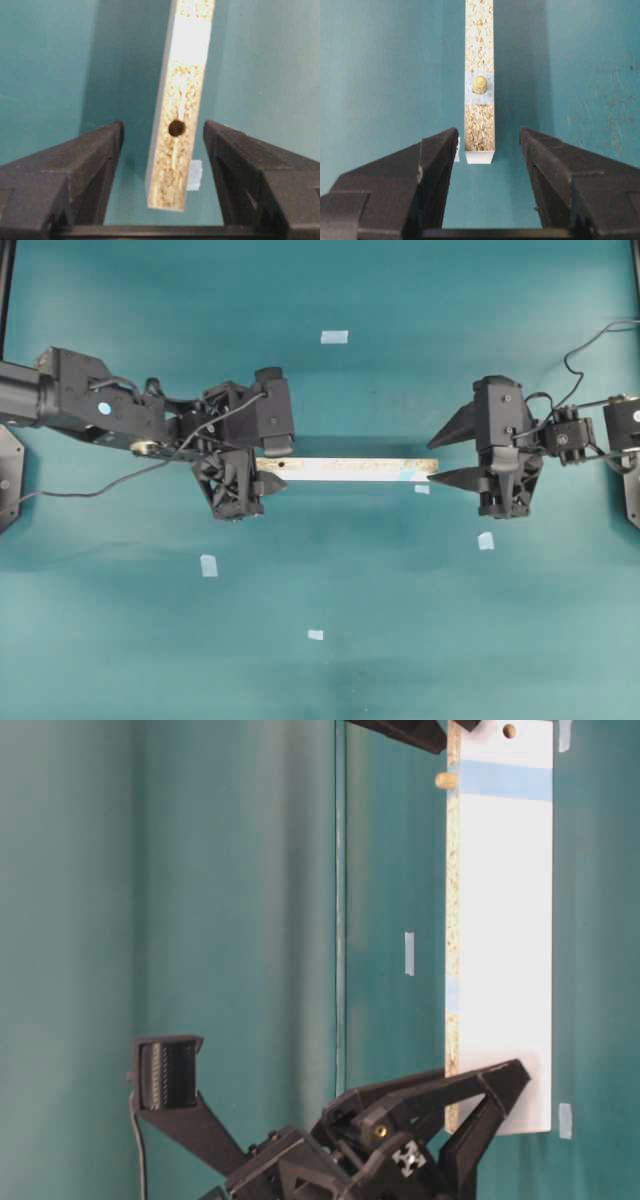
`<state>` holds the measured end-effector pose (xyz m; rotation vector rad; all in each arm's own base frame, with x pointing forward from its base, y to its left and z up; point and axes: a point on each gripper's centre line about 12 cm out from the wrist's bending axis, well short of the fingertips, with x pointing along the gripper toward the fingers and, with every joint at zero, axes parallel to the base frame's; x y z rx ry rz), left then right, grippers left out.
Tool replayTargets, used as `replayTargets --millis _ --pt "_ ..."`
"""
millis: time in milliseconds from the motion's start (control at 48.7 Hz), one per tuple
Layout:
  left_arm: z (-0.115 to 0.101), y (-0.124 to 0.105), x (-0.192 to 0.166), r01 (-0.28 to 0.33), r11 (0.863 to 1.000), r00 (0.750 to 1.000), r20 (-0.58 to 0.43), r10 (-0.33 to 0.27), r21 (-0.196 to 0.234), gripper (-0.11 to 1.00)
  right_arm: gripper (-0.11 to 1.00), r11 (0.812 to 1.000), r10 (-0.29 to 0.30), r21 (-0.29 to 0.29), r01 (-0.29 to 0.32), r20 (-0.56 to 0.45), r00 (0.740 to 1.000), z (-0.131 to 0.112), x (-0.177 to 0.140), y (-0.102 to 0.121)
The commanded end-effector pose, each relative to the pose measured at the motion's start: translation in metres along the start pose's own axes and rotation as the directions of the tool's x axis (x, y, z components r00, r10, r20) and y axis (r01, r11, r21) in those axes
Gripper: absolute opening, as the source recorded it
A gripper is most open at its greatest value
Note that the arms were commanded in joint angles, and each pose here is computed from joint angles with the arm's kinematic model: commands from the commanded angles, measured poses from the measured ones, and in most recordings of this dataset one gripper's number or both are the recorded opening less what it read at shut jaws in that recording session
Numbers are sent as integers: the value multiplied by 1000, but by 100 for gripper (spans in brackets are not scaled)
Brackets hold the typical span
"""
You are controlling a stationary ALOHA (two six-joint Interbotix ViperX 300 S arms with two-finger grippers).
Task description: Move the wooden board into place and insert the rod into its hole.
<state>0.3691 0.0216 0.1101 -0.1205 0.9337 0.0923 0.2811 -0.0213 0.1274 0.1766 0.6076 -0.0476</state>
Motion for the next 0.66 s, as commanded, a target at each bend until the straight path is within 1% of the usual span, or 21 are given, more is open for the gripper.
replayTargets --millis 0,267,452,637 --pt "9 0 -12 2 1000 999 41 -2 -7 64 63 1000 5 -3 -5 24 1000 6 -2 1" --pt "6 0 -17 2 1000 999 48 -2 -4 63 62 1000 4 -3 -4 21 1000 -1 -11 2" --pt "2 1 -25 3 1000 998 57 -3 -3 63 62 1000 8 -6 -7 46 999 -3 -23 3" --pt "-4 2 -36 3 1000 996 93 -3 1 60 62 1000 12 -9 -11 84 996 0 -35 4"
